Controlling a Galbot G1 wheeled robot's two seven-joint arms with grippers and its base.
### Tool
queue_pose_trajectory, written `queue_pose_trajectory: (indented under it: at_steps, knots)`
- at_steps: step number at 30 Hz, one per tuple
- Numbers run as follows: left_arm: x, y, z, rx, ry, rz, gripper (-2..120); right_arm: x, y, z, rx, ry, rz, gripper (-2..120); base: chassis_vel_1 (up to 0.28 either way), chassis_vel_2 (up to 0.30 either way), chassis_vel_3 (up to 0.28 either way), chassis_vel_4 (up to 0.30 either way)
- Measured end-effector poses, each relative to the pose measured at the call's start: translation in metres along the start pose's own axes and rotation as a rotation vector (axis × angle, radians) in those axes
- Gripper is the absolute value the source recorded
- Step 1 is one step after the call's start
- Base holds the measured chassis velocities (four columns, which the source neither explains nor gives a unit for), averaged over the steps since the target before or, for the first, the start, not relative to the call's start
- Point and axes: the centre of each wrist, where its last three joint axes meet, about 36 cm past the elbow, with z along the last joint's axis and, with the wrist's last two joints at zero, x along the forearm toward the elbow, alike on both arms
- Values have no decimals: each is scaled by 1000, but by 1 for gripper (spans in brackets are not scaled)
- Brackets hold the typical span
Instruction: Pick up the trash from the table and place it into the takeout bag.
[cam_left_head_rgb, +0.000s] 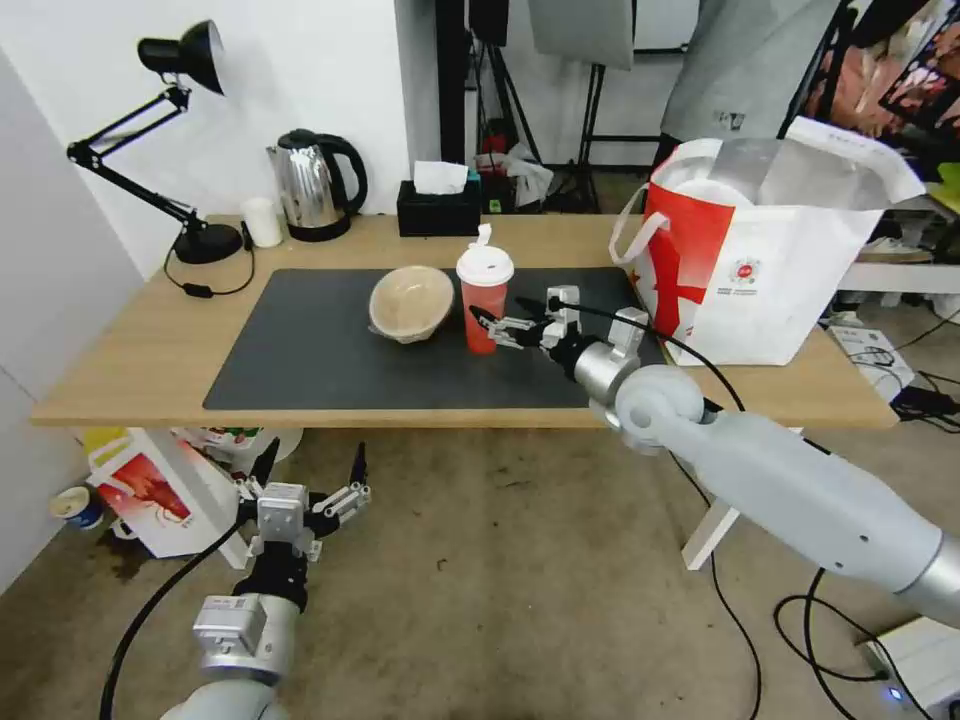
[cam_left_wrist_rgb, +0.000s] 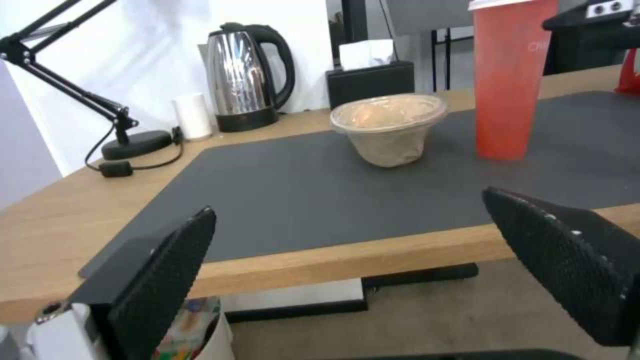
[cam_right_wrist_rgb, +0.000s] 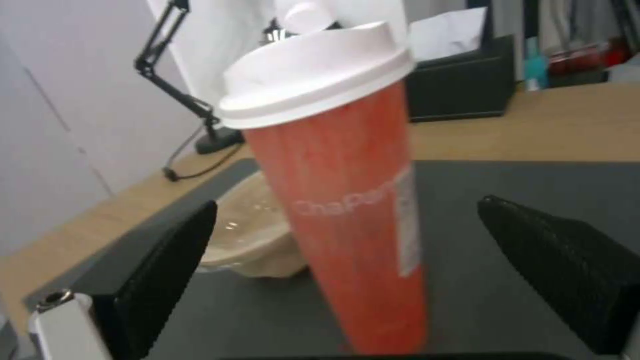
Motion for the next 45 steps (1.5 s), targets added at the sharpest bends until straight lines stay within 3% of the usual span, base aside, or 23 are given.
queue_pose_trajectory:
  at_steps: [17,45]
  knots:
    - [0,0,0,0,0,0,100,-3,7,6,-16,-2,80,100,0,0,0,0]
    - [0,0,0,0,0,0,100,-54,8,23,-64,51,49,100,0,0,0,0]
